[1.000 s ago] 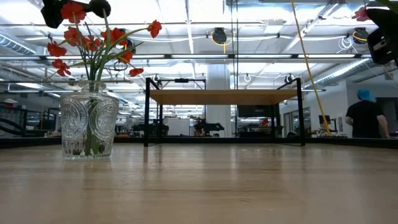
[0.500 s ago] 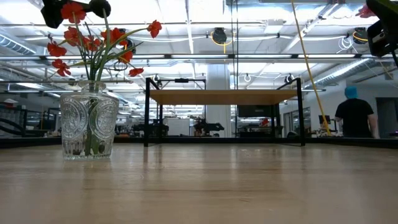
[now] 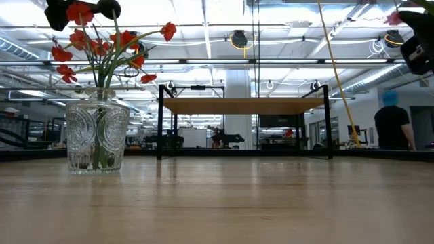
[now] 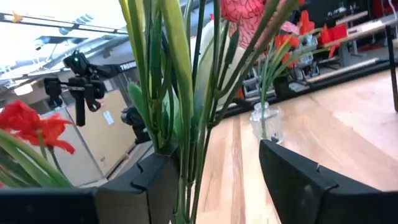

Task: Pick and place flowers into a vace then onto a shelf
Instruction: Put the pink flowers into the right transparent vase

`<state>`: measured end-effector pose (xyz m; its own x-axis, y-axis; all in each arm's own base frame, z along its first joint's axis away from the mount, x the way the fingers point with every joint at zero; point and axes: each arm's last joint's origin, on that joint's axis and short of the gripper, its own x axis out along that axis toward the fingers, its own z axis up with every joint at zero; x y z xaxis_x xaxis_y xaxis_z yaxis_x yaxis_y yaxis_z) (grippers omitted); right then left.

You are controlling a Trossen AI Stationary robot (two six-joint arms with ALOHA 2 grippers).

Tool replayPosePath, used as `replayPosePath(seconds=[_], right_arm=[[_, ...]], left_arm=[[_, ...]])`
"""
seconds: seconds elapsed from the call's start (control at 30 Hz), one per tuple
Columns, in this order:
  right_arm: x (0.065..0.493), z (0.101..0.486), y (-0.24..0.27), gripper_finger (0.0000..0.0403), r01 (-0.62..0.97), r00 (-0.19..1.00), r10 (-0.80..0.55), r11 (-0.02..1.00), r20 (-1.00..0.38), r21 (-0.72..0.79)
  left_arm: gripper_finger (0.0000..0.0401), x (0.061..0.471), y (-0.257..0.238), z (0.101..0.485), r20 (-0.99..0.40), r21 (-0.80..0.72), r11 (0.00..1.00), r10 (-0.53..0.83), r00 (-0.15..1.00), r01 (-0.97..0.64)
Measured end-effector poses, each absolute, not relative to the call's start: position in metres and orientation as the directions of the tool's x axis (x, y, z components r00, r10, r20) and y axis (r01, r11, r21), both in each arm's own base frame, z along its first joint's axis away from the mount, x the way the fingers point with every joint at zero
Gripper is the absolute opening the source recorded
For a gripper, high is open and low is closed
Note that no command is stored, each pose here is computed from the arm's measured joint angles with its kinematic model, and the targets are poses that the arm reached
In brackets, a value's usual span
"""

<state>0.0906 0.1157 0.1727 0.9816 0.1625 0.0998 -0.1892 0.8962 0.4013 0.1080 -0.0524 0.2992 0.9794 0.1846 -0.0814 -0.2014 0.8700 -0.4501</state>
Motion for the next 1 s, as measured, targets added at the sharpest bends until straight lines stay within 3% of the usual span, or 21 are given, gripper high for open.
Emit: replayPosePath(seconds=[0.13,0.27,0.37,0.63,0.77,0.9,1.0], right_arm=[[0.091,0.172,0.115,0.0206,-0.185,0.982,0.161,0.913,0.096,0.364],[0.088,0.165,0.121,0.0209,-0.271,0.963,0.267,0.944,0.044,0.187],[0.087,0.157,0.122,0.0214,-0.266,0.963,0.27,0.956,-0.018,0.123],[0.086,0.158,0.121,0.02,-0.204,0.977,0.214,0.946,-0.01,0.252],[0.077,0.157,0.126,0.02,-0.269,0.962,0.274,0.953,-0.015,0.141],[0.074,0.157,0.126,0.02,-0.22,0.973,0.23,0.944,-0.011,0.246],[0.073,0.158,0.126,0.02,-0.207,0.977,0.213,0.955,-0.009,0.212]], left_arm=[[0.0399,0.108,-0.052,0.299,-0.081,-0.45,0.87,0.185,0.979,-0.202],[0.0399,0.108,-0.052,0.299,-0.081,-0.45,0.87,0.185,0.979,-0.201],[0.0399,0.108,-0.052,0.299,-0.082,-0.45,0.87,0.185,0.979,-0.202],[0.0399,0.108,-0.052,0.299,-0.081,-0.45,0.87,0.185,0.979,-0.201],[0.0399,0.108,-0.052,0.299,-0.081,-0.45,0.87,0.185,0.979,-0.202],[0.0399,0.108,-0.052,0.299,-0.081,-0.45,0.87,0.185,0.979,-0.201],[0.0399,0.108,-0.052,0.299,-0.081,-0.45,0.87,0.185,0.979,-0.201]])
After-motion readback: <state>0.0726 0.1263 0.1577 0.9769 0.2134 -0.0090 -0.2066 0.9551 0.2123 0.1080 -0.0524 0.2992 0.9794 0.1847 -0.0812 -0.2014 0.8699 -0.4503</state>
